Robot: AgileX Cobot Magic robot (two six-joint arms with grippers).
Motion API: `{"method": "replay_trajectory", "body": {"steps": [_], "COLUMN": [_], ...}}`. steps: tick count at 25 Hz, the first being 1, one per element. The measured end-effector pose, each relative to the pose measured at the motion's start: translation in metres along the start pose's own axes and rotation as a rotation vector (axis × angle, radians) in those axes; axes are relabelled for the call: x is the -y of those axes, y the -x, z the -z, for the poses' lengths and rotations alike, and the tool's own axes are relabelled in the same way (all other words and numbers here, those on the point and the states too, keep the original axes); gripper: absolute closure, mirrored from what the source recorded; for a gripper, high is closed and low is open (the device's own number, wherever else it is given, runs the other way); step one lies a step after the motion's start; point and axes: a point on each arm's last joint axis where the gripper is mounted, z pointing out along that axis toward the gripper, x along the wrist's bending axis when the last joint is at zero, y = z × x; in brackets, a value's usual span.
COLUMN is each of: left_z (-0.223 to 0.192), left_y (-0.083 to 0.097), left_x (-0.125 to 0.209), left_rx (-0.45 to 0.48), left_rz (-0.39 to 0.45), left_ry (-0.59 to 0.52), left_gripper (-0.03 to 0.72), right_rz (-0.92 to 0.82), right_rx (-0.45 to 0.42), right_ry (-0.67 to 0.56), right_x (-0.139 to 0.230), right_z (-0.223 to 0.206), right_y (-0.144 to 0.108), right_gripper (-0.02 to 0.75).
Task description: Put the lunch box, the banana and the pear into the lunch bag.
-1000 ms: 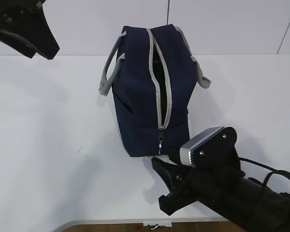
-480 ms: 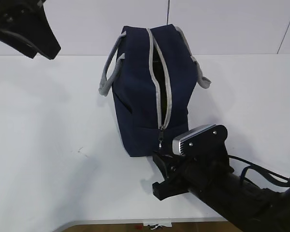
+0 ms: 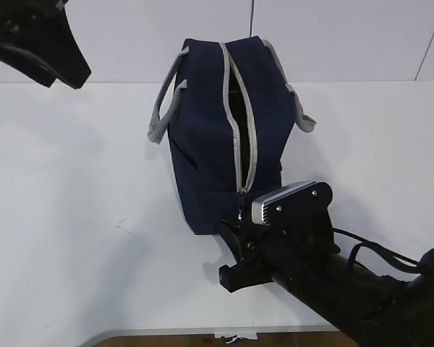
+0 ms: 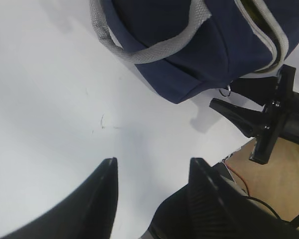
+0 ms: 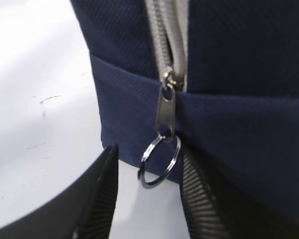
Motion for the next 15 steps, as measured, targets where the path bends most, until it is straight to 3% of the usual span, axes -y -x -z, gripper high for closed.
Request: {"method": "replay_trajectory", "body": {"steps": [5,10,15], "left_z": [0.0,0.0,0.0], "left_y": [0.0,0.0,0.0], "left_x": [0.0,0.0,0.0], "left_rx": [0.0,0.0,0.0], "left_rz": [0.0,0.0,0.0], "left_ry": [0.0,0.0,0.0], "left_gripper": [0.337,0.337,0.337], "right_rz": [0.0,-0.001,-0.011], "right_rx": [-0.001,-0.002,0.014], "right_ry": [0.0,0.0,0.001], "right_x": [0.0,0.0,-0.0001], "right_z": [0.0,0.0,0.0], "right_y": [-0.0001,-0.0002,0.0013], "right_gripper": [0.416,0.5,0.529]}}
